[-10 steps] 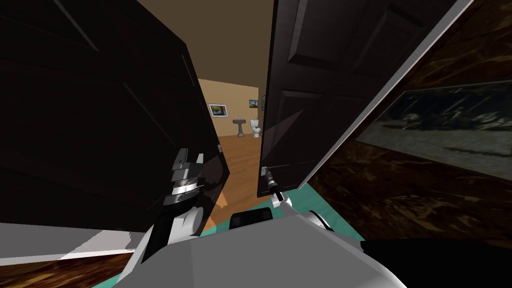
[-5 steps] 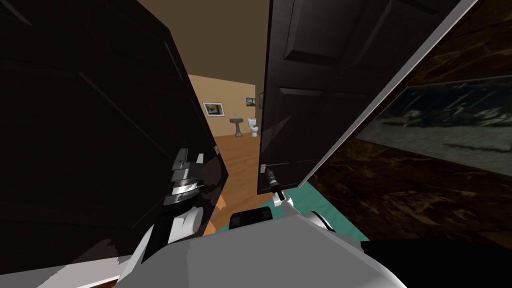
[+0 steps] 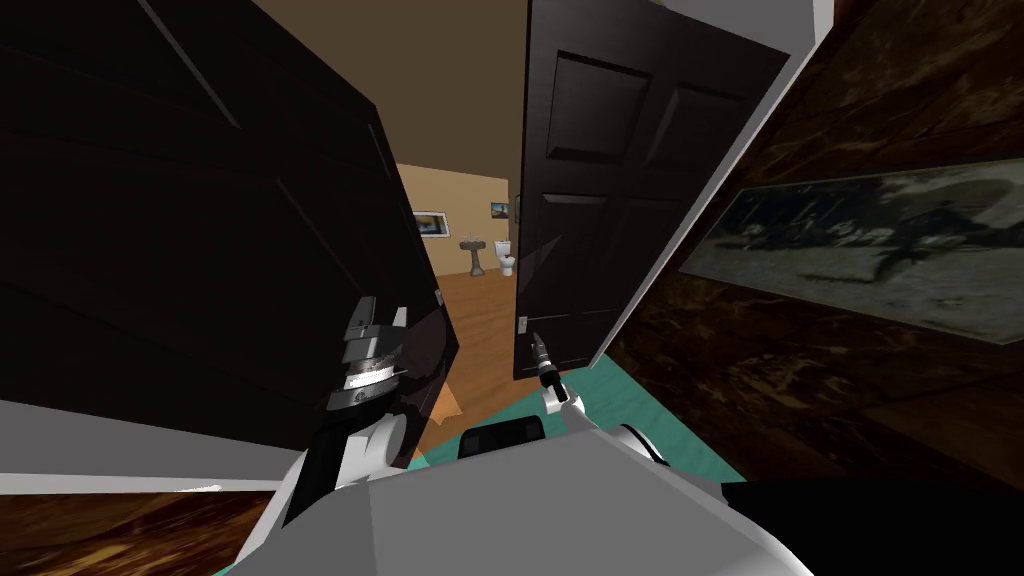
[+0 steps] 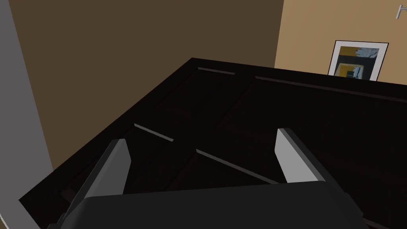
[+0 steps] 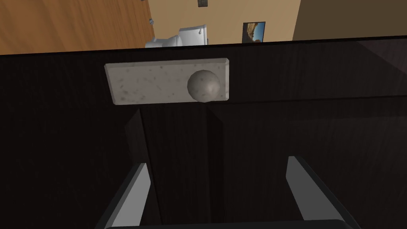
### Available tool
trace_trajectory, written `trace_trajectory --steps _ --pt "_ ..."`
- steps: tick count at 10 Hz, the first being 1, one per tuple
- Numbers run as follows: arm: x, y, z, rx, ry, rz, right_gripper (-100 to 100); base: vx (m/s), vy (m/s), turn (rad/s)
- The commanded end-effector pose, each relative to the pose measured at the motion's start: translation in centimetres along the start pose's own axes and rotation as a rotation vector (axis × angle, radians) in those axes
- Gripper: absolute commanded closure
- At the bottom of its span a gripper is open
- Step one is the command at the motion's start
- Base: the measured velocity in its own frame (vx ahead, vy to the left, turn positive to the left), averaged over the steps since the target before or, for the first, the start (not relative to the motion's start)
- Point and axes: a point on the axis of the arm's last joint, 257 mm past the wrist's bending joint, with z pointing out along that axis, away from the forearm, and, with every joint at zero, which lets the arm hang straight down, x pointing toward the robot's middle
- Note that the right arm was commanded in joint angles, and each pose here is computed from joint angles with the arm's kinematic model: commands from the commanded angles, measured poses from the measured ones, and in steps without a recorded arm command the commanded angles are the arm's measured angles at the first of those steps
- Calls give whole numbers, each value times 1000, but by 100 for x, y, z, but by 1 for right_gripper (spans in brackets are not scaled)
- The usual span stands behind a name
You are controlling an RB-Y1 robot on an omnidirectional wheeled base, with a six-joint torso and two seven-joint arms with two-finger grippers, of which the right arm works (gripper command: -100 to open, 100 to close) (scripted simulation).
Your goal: Push the door open
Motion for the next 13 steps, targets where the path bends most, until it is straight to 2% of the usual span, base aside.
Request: trace_trajectory --steps 1,3,6,12,13 --pt "59 1 9 0 2 15 -100 -176 47 -36" --pt "-23 -3 0 -1 -4 1 -100 3 28 8" --pt "-89 0 -13 -5 -13 -6 -100 204 17 25" --pt "-65 -8 -49 -8 -23 5 -100 191 9 20" --pt "-65 -8 -49 -8 -23 5 100 -16 2 6"
